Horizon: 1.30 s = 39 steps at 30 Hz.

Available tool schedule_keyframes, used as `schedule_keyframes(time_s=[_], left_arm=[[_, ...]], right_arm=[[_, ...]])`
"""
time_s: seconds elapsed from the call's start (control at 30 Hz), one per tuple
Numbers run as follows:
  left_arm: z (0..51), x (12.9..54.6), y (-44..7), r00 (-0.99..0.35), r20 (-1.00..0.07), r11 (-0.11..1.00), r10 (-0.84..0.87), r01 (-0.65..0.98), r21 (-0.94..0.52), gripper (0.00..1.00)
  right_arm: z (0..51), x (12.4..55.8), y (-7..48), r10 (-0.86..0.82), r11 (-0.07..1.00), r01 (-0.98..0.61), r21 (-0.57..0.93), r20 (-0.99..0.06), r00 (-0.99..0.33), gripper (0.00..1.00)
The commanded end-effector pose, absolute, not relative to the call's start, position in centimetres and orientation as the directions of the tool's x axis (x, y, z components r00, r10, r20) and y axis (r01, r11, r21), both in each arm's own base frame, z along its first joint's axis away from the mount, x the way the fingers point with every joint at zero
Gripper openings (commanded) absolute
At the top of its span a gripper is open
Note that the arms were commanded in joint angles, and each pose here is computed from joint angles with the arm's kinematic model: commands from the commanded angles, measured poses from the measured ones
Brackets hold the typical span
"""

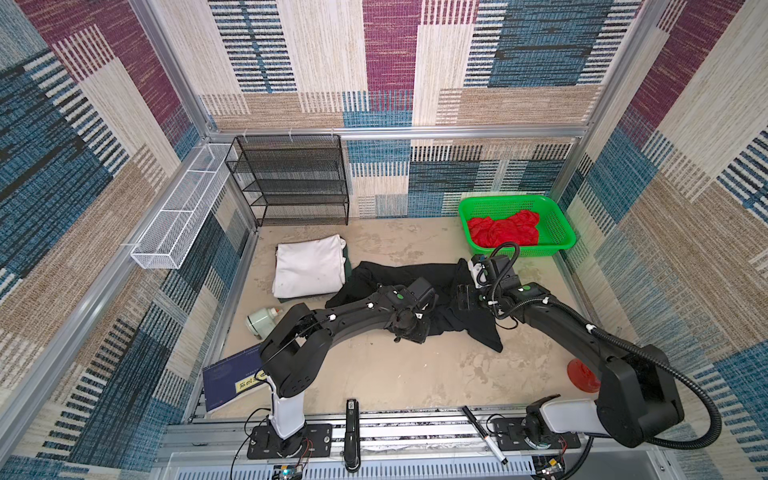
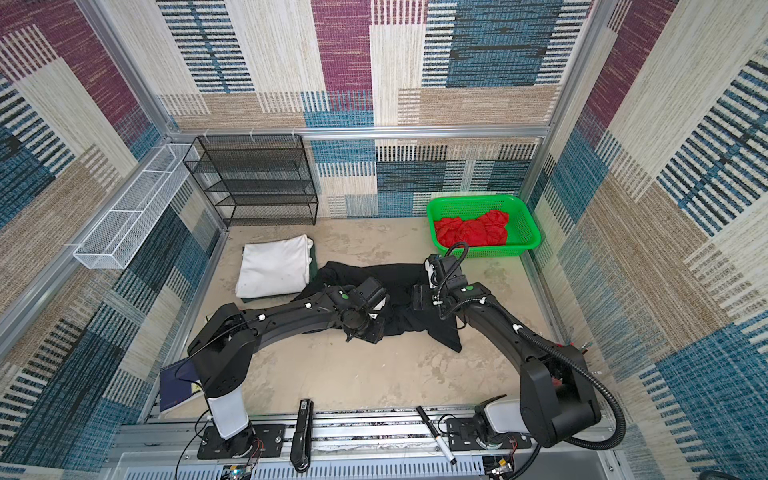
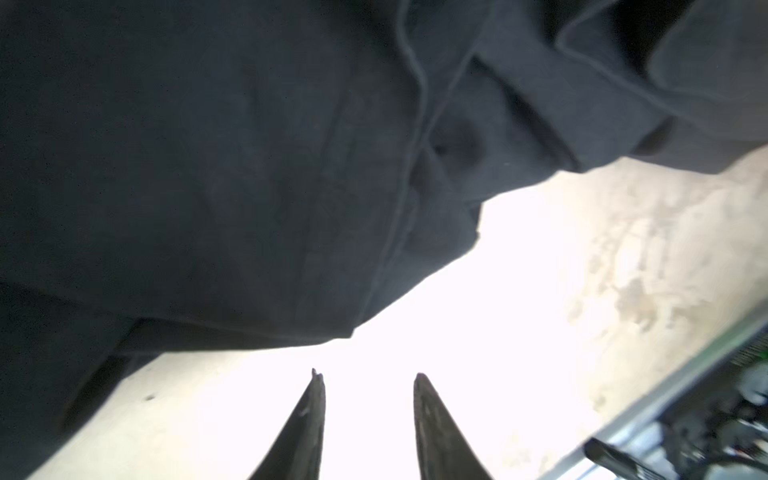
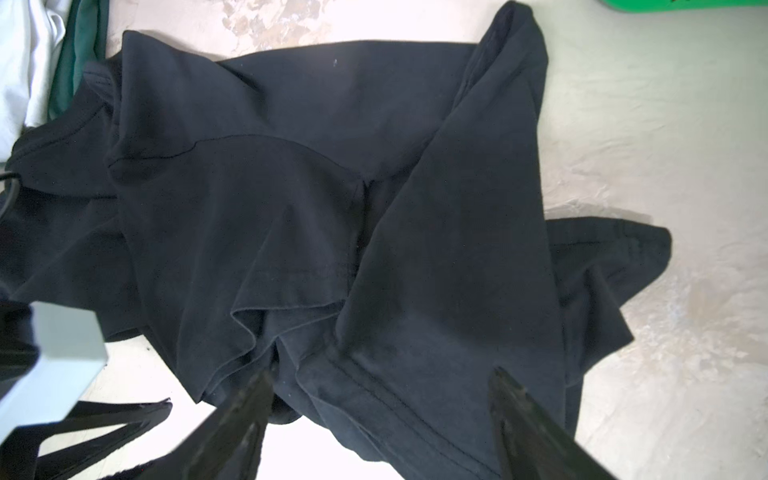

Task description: Fold and stack the t-shirts

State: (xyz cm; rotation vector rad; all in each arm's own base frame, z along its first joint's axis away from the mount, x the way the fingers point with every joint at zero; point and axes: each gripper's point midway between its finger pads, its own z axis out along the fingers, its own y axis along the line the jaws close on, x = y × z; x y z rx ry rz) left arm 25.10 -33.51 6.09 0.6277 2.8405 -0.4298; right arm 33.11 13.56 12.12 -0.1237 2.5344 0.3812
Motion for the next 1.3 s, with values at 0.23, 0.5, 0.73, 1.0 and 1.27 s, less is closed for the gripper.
schedule_keyframes(time_s=[0.23, 0.5, 0.73, 1.0, 1.27], left_arm=[[5.5, 27.2, -33.2, -0.869, -0.288, 0.883, 0.402, 0.451, -0.128, 0.39], [6.7, 27.6, -31.9, -0.868, -0.316, 0.901, 0.384, 0.427, -0.079, 0.00], [12.1, 27.8, -28.3, -0.832, -0.453, 0.929, 0.319, 0.368, -0.023, 0.00], [14.9, 27.8, -23.7, -0.810, -0.531, 0.963, 0.248, 0.264, 0.047, 0.00], [15.4, 28.0, -22.4, -0.813, -0.549, 0.974, 0.196, 0.226, 0.013, 0.00]], right_arm=[[12.5, 33.5, 14.2, 0.011, 0.945, -0.173, 0.278, -0.556, -0.831, 0.82], [12.5, 33.5, 14.5, 0.010, 0.941, -0.178, 0.287, -0.552, -0.834, 0.82], [12.2, 33.7, 14.9, 0.008, 0.934, -0.189, 0.303, -0.547, -0.837, 0.82], [10.9, 33.6, 16.0, -0.036, 0.924, -0.224, 0.309, -0.512, -0.858, 0.74], [8.9, 33.7, 17.8, -0.090, 0.923, -0.250, 0.294, -0.466, -0.880, 0.67]])
